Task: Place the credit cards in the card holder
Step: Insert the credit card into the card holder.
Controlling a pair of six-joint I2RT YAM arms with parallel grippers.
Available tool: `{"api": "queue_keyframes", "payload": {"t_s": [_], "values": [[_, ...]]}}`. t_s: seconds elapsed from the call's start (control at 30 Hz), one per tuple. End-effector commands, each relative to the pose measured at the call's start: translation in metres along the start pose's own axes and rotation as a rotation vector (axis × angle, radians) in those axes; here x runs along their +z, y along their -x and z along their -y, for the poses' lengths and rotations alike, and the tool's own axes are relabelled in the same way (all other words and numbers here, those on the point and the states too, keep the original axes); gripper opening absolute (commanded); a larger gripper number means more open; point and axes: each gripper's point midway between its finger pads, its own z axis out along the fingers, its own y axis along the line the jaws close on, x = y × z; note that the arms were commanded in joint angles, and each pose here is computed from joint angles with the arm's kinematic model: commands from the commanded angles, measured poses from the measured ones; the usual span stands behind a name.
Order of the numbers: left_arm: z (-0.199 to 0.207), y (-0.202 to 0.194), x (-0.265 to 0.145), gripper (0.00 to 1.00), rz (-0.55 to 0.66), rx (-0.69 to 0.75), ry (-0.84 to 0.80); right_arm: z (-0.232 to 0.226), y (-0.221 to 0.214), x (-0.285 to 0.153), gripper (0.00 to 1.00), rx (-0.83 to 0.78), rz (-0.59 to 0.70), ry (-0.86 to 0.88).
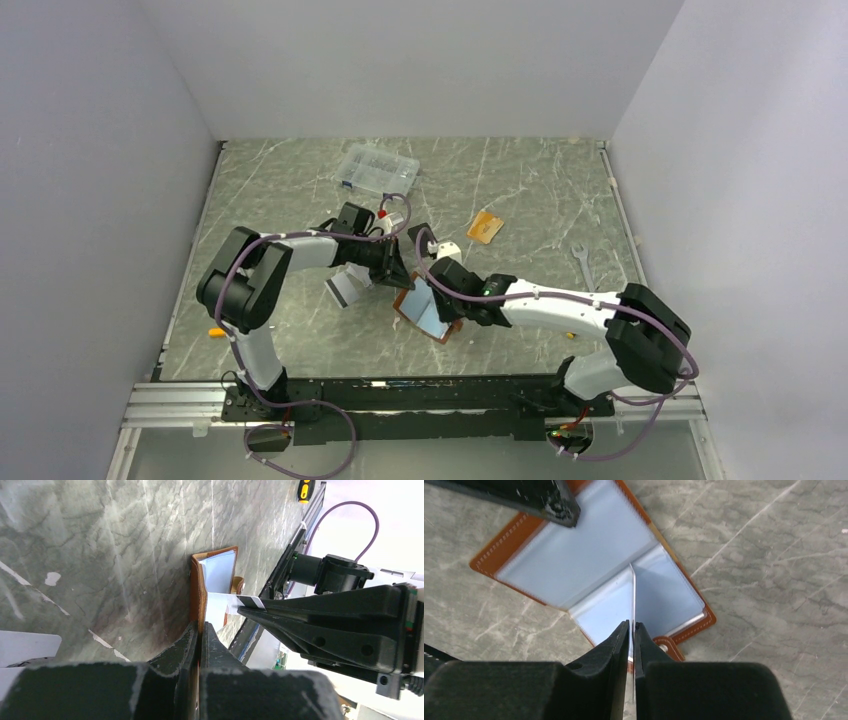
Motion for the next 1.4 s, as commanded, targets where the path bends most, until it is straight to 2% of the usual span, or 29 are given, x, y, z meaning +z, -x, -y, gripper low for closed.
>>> {"api": "queue_keyframes", "payload": {"t_s": [0.0,0.1,0.23,0.33,0.6,0.7,0.83,0.9,1.03,1.13,1.23,1.37], "values": [[0.018,0.004,-0.003,0.0,0.016,0.069,-0.036,-0.009,0.024,-0.004,0.12,-0.014,0.012,0.051],[0.018,0.003,-0.003,0.0,0.014,0.07,-0.035,-0.009,0.028,-0.004,0.11,-0.015,0.007,0.065],[0.017,0.003,-0.003,0.0,0.015,0.072,-0.028,-0.01,0.025,-0.001,0.0,-0.014,-0.018,0.076],[0.017,0.003,-0.003,0.0,0.016,0.073,-0.024,-0.011,0.019,0.0,0.0,-0.018,-0.047,0.087],[0.018,0.004,-0.003,0.0,0.017,0.075,-0.023,-0.012,0.009,-0.002,0.15,-0.028,-0.125,0.113],[0.018,0.004,-0.004,0.0,0.019,0.079,-0.023,-0.012,0.007,-0.002,0.17,-0.032,-0.151,0.123],[0.019,0.004,-0.004,0.0,0.021,0.082,-0.022,-0.011,0.011,-0.002,0.0,-0.023,-0.144,0.115],[0.017,0.004,-0.004,0.0,0.019,0.08,-0.017,-0.008,0.014,-0.002,0.0,-0.008,-0.136,0.095],[0.01,0.001,-0.003,0.03,0.017,0.069,0.008,-0.005,0.023,-0.005,0.0,0.12,-0.088,0.109],[0.003,-0.002,-0.001,0.09,0.009,0.062,0.023,-0.02,0.026,-0.005,0.0,0.242,-0.042,0.222],[0.0,-0.005,0.0,0.16,-0.001,0.068,0.026,-0.03,0.017,-0.002,0.0,0.353,-0.048,0.319],[-0.003,-0.011,0.001,0.18,-0.009,0.069,0.03,-0.029,0.006,0.002,0.0,0.461,-0.051,0.387]]}}
